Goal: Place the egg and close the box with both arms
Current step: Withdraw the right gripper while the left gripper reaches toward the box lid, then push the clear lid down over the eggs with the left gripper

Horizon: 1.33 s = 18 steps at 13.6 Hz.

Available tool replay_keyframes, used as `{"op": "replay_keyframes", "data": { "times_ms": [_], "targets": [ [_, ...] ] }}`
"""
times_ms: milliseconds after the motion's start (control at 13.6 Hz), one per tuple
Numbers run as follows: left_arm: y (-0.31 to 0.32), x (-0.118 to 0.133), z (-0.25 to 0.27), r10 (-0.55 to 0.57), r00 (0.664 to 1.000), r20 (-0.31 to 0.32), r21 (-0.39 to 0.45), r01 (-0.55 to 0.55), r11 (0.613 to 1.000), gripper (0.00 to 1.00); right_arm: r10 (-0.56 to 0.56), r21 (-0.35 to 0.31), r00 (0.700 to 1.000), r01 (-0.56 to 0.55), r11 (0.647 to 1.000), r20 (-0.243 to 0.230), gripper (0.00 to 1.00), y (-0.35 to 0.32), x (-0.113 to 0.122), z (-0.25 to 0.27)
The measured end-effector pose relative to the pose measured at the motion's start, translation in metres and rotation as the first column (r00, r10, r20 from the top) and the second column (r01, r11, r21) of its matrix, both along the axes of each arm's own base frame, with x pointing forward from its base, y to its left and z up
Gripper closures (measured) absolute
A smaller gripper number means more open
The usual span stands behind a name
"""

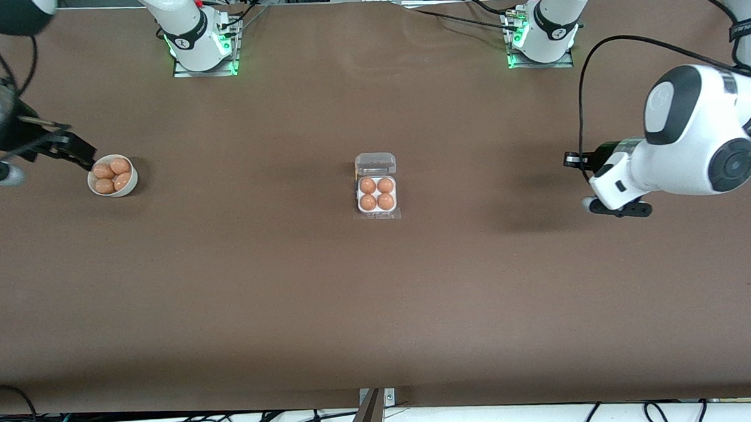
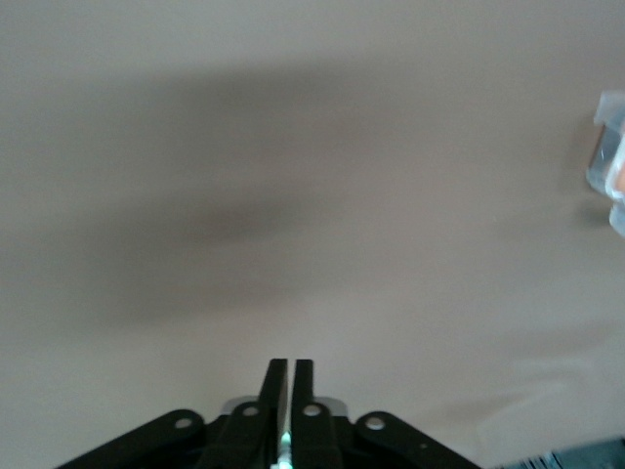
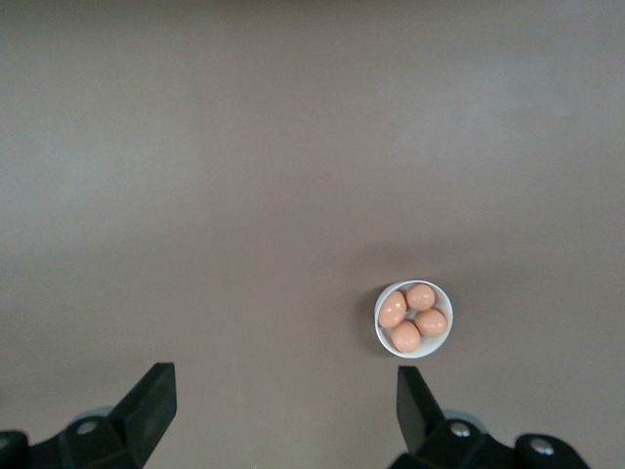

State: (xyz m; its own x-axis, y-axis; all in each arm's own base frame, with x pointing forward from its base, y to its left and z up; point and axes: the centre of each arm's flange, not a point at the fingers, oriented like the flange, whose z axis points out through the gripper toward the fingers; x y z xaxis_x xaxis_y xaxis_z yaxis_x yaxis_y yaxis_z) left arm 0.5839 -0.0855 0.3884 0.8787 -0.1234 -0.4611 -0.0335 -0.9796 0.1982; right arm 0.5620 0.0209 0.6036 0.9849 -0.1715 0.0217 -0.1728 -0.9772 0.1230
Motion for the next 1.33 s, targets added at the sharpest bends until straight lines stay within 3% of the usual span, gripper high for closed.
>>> {"op": "replay_keyframes", "data": {
  "times_ms": [221, 589, 810, 1105, 1326],
  "targets": [
    [-0.024, -0.004, -0.019, 0.032, 0.997, -0.071, -0.062, -0.036, 0.997, 0.99, -0.005, 0.039, 1.000, 0.005, 0.999, -0.004, 0.00, -0.015, -0.001, 0.014],
    [-0.089, -0.014, -0.054, 0.116, 0.971, -0.211, -0.125, -0.144, 0.982, 0.99, 0.015, 0.038, 1.000, -0.015, 0.999, -0.013, 0.00, -0.016, 0.006, 0.003],
    [-0.143, -0.030, -0.070, 0.106, 0.954, -0.281, -0.147, -0.152, 0.977, 0.99, 0.020, 0.039, 1.000, -0.020, 0.999, -0.008, 0.00, -0.014, 0.010, -0.001],
    [-0.207, -0.057, -0.075, 0.085, 0.941, -0.329, -0.136, -0.137, 0.981, 0.99, 0.028, 0.042, 1.000, -0.028, 0.999, -0.011, 0.00, -0.013, 0.010, -0.001],
    [-0.251, -0.074, -0.095, 0.107, 0.938, -0.331, -0.097, -0.146, 0.985, 0.99, 0.036, 0.046, 0.999, -0.035, 0.998, -0.026, 0.00, -0.009, 0.008, -0.002]
  ]
}}
